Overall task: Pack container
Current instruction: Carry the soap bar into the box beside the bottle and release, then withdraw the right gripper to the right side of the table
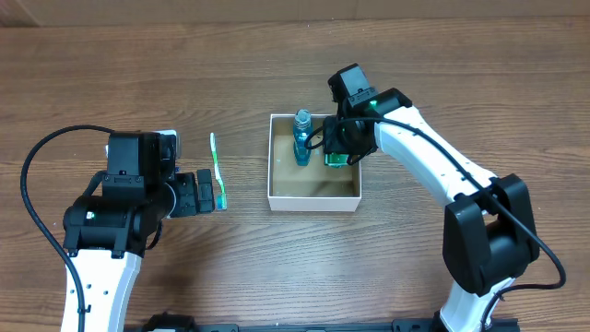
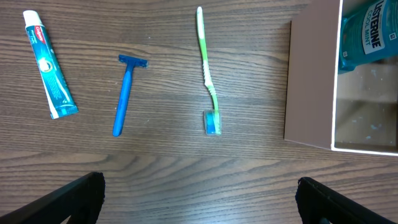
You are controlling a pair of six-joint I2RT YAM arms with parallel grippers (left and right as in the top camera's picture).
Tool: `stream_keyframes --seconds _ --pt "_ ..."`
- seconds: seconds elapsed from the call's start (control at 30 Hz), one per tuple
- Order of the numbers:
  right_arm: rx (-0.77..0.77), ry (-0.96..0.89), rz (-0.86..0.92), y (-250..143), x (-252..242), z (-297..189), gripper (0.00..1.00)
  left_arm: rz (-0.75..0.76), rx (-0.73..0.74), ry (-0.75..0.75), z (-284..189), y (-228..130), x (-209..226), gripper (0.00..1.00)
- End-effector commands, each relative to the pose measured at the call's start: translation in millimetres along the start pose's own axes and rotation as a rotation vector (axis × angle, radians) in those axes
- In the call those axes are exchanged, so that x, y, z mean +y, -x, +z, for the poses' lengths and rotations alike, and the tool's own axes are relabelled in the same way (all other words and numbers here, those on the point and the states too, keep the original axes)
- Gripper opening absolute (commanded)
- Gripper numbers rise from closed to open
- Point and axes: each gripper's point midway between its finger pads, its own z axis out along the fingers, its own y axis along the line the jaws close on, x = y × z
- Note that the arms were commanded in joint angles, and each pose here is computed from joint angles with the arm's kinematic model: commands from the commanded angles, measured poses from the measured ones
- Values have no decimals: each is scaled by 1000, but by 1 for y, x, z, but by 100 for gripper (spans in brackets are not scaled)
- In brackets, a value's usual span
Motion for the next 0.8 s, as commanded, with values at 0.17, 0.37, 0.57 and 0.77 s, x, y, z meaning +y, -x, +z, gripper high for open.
stream_keyframes --seconds 0.17,0.37,0.57,0.77 --pt "1 -18 16 1 -5 3 54 4 -23 -5 -6 7 0 100" --pt "2 -19 16 0 -5 3 63 4 -23 -5 -6 7 0 100" --pt "-28 -18 14 4 -3 -20 59 4 -23 -4 -6 7 0 100" --pt "-373 -83 33 47 -14 -154 64 4 -15 -3 -6 5 0 100"
